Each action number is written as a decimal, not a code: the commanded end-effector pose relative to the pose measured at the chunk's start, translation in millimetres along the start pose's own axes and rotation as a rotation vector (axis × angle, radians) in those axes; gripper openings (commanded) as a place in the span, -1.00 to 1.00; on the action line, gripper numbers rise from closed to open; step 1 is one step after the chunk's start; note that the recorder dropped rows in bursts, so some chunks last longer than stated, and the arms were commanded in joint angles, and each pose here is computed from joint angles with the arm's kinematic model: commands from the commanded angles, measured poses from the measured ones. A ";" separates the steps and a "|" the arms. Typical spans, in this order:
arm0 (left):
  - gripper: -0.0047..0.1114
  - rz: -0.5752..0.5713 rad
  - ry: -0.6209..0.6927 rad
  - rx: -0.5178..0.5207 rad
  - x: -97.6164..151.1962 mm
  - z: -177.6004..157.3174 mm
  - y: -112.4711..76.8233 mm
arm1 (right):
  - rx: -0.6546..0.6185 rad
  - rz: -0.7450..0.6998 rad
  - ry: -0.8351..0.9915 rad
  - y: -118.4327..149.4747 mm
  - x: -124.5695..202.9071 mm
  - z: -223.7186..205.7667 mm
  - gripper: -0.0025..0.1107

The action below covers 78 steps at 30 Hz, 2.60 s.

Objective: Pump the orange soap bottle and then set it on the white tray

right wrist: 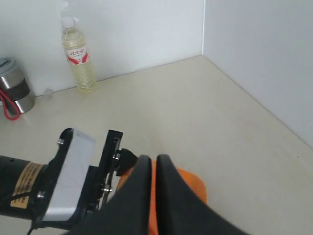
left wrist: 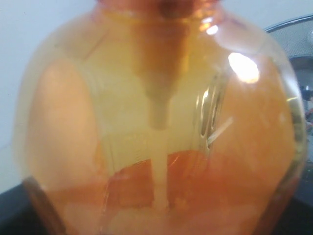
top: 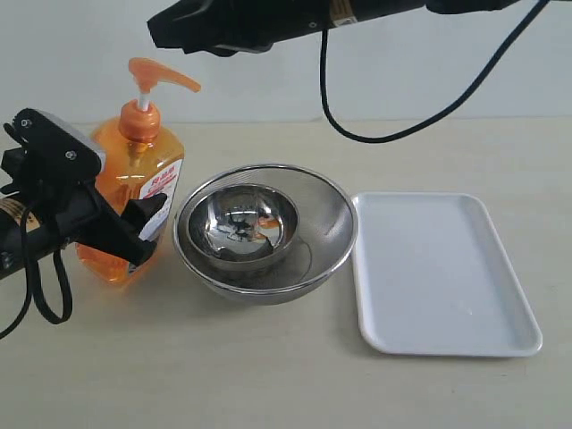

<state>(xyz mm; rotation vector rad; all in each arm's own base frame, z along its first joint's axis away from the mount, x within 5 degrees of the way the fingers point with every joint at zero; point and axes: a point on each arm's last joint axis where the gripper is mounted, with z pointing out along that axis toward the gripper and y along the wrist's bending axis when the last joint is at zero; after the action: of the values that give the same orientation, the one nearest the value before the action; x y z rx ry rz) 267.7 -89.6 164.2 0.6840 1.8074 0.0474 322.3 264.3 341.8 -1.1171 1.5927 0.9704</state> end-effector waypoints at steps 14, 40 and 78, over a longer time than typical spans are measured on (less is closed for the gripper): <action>-0.73 0.006 -0.098 -0.041 -14.1 0.0 4.8 | -0.026 0.056 0.038 -10.2 19.4 16.4 -0.96; -0.73 0.051 -0.074 -0.062 -12.0 0.1 6.6 | 0.015 -0.007 -0.049 4.0 -20.3 -18.4 -0.96; -0.73 0.016 -0.078 -0.060 -13.1 0.7 6.8 | -0.064 0.051 0.022 6.0 8.3 15.2 -0.96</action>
<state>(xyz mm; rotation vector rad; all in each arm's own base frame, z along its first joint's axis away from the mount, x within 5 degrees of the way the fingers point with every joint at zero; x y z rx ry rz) 268.8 -87.5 164.2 0.6897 1.8101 0.0868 316.7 278.6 328.9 -1.1560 1.6307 1.0809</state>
